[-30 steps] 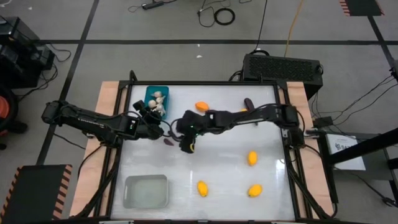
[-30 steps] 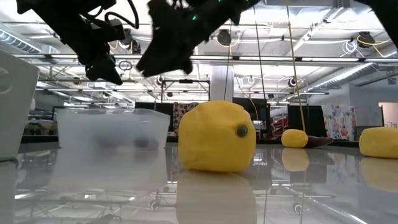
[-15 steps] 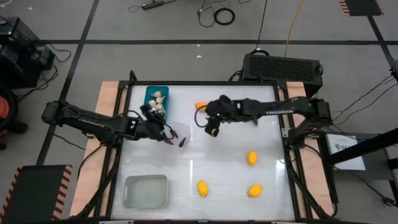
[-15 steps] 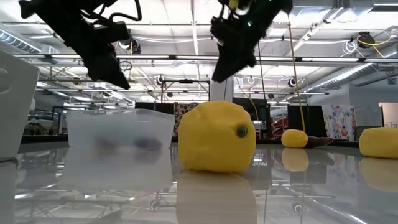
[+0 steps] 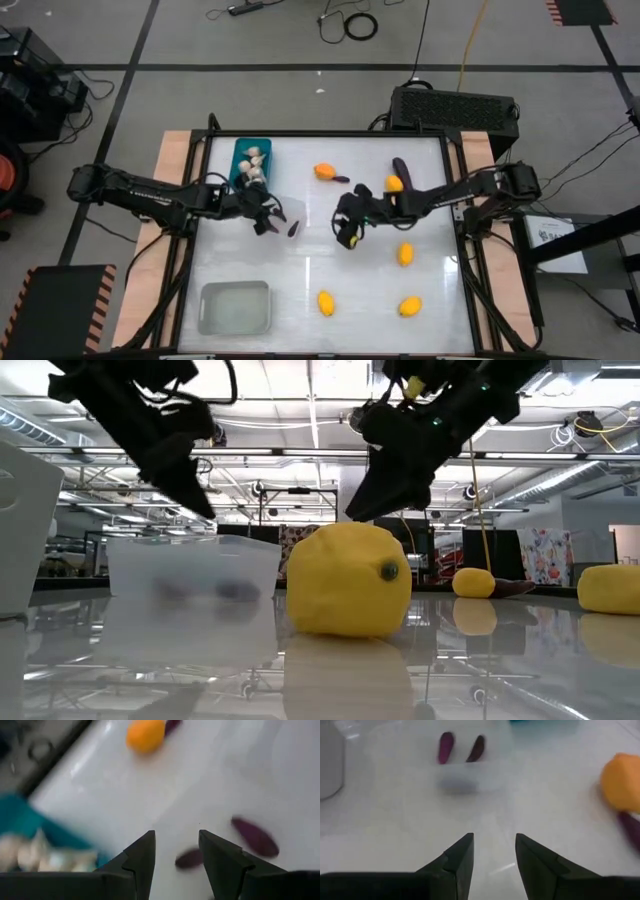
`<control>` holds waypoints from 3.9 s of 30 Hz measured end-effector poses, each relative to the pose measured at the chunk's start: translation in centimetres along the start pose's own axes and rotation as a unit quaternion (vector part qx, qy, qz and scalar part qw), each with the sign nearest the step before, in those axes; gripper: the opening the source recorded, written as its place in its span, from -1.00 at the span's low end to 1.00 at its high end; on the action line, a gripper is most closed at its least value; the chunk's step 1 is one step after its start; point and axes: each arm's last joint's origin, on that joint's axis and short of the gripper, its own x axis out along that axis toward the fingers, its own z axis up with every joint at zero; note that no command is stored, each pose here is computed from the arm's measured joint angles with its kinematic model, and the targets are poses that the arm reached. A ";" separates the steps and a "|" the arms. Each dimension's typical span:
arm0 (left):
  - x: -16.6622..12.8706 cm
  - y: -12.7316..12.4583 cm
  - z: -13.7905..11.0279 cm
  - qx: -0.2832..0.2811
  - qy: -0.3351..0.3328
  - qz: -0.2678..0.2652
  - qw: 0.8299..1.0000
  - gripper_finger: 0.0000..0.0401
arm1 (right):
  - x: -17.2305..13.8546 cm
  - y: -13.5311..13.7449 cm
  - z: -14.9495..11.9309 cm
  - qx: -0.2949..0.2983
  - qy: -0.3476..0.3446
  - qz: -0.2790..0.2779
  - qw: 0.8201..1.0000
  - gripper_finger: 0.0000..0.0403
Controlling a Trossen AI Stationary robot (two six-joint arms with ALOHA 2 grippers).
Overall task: Sort produce into baskets
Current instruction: Put the eggplant into the transparent bin
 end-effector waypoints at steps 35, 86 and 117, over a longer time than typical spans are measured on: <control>-3.2 -2.3 -6.0 -0.187 0.312 -0.038 0.931 -0.20 | -0.8 3.9 -1.5 -0.109 -0.036 0.061 0.991 -0.32; -2.8 -4.0 2.7 0.082 -0.365 -0.174 0.911 -0.20 | -5.2 -12.9 0.8 0.133 0.138 -0.205 0.960 -0.24; -2.7 -3.3 2.5 0.101 -0.345 -0.247 0.900 -0.20 | -1.4 -23.6 -3.7 0.309 0.251 -0.316 0.861 0.56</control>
